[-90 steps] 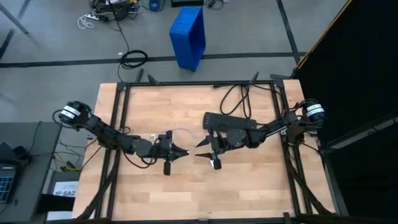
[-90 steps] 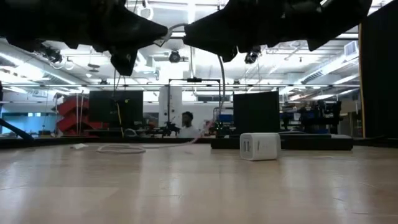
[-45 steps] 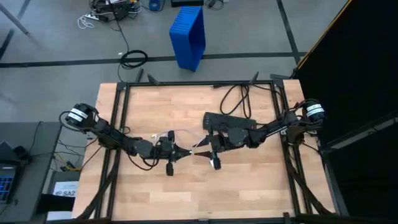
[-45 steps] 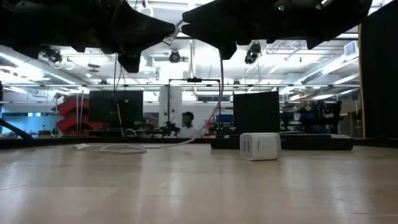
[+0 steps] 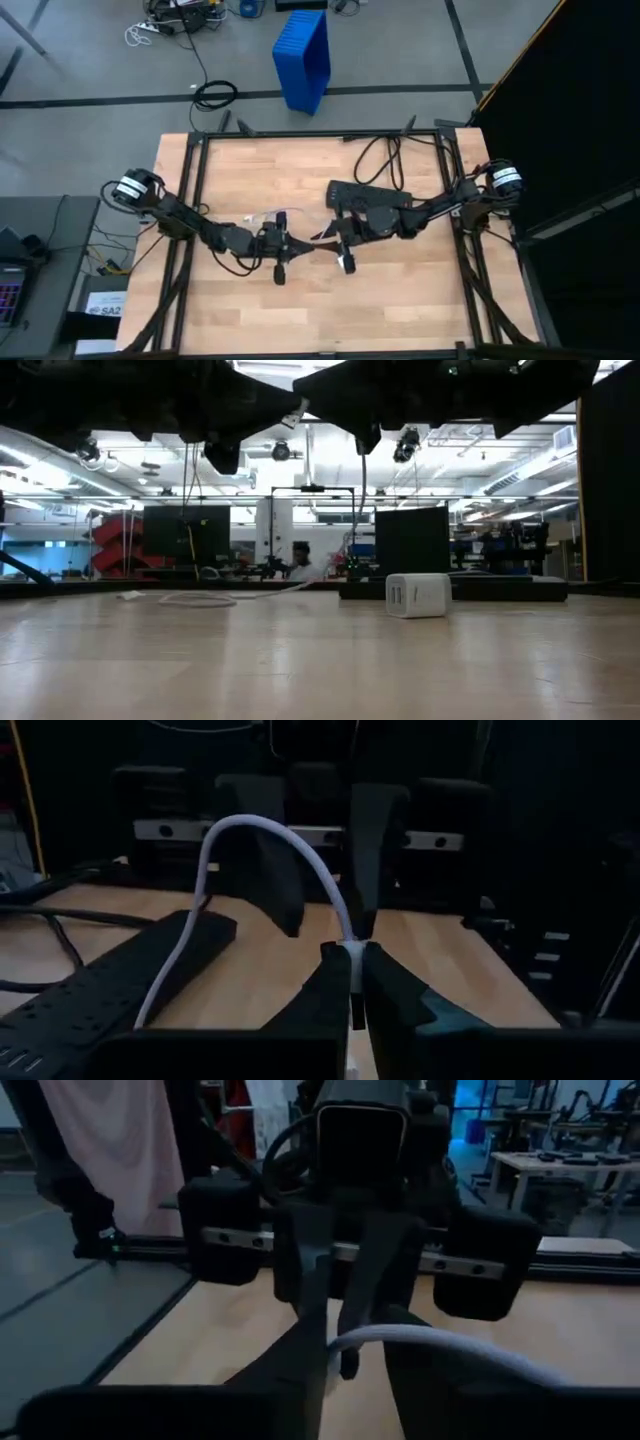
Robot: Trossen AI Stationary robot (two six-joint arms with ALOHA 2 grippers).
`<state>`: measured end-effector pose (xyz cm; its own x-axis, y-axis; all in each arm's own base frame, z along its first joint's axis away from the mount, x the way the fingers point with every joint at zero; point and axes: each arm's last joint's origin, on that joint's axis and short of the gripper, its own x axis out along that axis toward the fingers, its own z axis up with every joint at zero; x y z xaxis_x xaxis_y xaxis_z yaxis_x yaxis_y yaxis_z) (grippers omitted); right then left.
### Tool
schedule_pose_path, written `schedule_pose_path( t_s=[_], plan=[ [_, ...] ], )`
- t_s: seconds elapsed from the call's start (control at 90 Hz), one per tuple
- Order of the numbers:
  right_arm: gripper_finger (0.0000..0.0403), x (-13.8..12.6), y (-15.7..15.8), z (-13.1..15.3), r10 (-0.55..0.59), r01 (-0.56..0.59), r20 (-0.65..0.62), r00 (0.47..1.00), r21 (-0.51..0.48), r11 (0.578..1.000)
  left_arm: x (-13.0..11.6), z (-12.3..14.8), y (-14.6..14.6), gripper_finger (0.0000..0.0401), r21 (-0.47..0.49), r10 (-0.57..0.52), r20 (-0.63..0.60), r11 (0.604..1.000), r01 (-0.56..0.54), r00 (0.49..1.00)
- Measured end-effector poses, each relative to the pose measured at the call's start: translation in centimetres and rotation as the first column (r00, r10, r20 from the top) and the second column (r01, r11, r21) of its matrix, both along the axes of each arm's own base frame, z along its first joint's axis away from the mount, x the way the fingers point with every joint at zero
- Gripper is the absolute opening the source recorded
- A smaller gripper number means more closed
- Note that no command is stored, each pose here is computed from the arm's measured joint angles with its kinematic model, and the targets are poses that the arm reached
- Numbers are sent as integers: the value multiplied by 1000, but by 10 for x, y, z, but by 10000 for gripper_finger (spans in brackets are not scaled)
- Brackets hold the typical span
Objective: Insert USB
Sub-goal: Insert the white charger cable into the white charger adapter
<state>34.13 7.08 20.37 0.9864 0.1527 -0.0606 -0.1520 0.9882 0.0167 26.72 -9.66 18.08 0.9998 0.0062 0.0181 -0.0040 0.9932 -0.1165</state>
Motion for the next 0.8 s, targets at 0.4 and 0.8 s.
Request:
schedule_pose_path(
  t_s=[0.4, 0.8],
  plan=[
    [0, -2, 7, 0, -103, 103, 8, 995, -59, 993, -1, 0, -3, 39, 42, 1, -1, 999, -1, 1000],
    [0, -4, 9, 2, -250, 252, 35, 968, -71, 965, -6, 0, -6, 168, 162, 217, -6, 964, -213, 976]
  ],
)
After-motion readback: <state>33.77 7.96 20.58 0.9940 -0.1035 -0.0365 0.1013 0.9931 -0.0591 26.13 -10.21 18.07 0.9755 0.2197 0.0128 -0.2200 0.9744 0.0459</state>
